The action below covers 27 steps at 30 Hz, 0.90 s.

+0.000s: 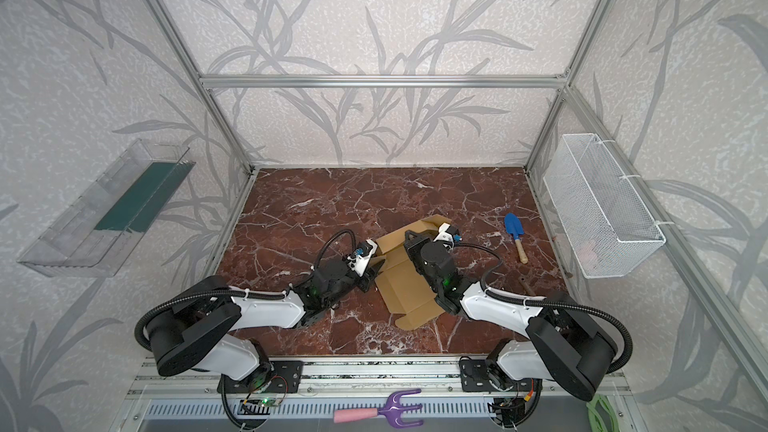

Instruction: Fold the paper box

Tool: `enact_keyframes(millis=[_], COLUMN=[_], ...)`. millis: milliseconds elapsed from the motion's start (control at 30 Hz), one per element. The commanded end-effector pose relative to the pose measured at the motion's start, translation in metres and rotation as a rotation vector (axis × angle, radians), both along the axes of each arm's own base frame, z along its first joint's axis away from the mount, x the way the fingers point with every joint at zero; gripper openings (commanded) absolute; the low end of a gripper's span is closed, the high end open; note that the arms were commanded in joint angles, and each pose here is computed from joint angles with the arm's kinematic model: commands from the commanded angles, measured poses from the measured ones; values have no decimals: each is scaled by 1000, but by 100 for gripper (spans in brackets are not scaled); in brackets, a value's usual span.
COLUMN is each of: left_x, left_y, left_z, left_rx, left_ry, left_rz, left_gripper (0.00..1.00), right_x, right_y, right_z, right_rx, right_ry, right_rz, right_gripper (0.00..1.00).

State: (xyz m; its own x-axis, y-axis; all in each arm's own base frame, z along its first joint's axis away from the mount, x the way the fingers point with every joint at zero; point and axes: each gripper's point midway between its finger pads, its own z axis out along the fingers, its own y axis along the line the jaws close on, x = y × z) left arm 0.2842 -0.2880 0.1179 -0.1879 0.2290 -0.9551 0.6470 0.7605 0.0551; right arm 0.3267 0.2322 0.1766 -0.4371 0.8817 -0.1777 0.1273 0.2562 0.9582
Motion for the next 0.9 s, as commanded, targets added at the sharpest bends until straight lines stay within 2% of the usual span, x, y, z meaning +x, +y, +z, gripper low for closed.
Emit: enact_keyframes(millis=[0,533,867], left_x=[2,1,4], left_y=[-14,-25,-26], left_z=[28,26,25], left_rx=[-87,-174,-150], left_ry=[-45,-6,-77], left_rz=[-6,26,112], left_gripper=[47,44,42], right_x=[1,2,-5], right_y=[1,3,3], right_z=[7,6,5], right_rx=[-21,-33,-40], right_ry=[3,11,8], right_rz=[-22,-37,-51], right_gripper=[0,0,0])
